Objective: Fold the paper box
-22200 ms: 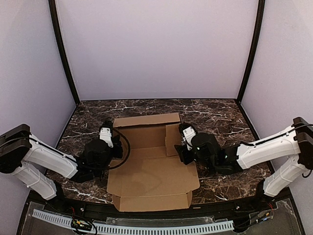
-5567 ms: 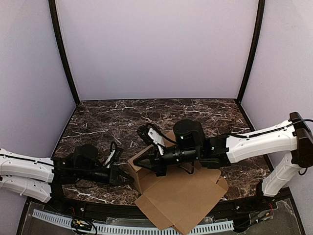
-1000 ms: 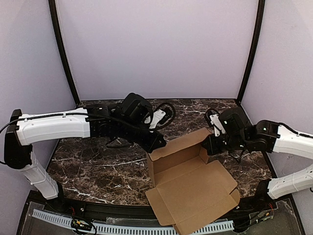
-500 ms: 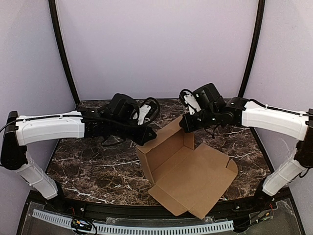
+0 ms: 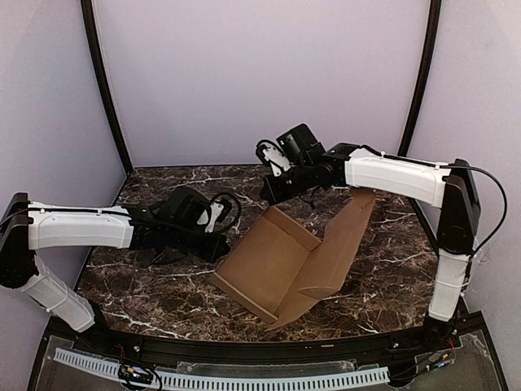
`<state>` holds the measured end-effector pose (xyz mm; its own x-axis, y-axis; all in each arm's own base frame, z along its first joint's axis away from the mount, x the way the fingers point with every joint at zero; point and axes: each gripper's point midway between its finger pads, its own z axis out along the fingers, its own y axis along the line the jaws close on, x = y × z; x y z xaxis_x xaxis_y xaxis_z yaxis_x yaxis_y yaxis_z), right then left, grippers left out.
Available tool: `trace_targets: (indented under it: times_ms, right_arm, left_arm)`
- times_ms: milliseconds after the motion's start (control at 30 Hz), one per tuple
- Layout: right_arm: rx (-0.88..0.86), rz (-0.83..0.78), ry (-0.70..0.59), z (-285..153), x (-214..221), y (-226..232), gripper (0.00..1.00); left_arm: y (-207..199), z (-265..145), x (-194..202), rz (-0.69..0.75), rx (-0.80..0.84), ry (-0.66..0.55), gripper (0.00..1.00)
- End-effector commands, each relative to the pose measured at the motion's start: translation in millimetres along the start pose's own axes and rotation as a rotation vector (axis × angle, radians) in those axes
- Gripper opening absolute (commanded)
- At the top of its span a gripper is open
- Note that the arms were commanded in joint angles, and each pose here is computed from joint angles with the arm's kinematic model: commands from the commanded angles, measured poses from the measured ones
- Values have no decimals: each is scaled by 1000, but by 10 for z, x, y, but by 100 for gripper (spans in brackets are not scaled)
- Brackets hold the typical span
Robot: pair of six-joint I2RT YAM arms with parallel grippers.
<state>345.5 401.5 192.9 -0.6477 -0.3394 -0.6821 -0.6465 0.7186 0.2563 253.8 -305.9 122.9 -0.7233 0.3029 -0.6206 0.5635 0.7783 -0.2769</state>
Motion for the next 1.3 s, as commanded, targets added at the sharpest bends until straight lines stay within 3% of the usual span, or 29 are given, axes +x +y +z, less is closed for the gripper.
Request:
trace_targets:
  times_ms: [0, 133, 267, 667, 800, 1067, 1267]
  right_arm:
    - [-32, -51, -49, -146, -400, 131, 0]
    - [-5, -96, -129, -534, -769, 198, 0]
    - [52, -114, -183, -979, -854, 153, 0]
    - [242, 16, -208, -1897, 95, -324, 0]
    - [282, 118, -133, -1891, 684, -510, 0]
    - [145, 322, 34, -1411, 1815, -515, 0]
    - [58, 393, 138, -1085, 2286, -453, 0]
  left_arm:
    - [28, 32, 191, -60, 36, 14, 1]
    - [39, 149, 379, -109, 65, 40, 1]
    - [13, 221, 496, -151, 102, 45, 1]
    - [-190, 343, 773, -164, 154, 81, 1]
    - [-292, 359, 868, -157, 159, 100, 1]
    - [-580, 472, 1110, -168, 199, 142, 1]
    - [-795, 595, 1220, -191, 263, 162, 1]
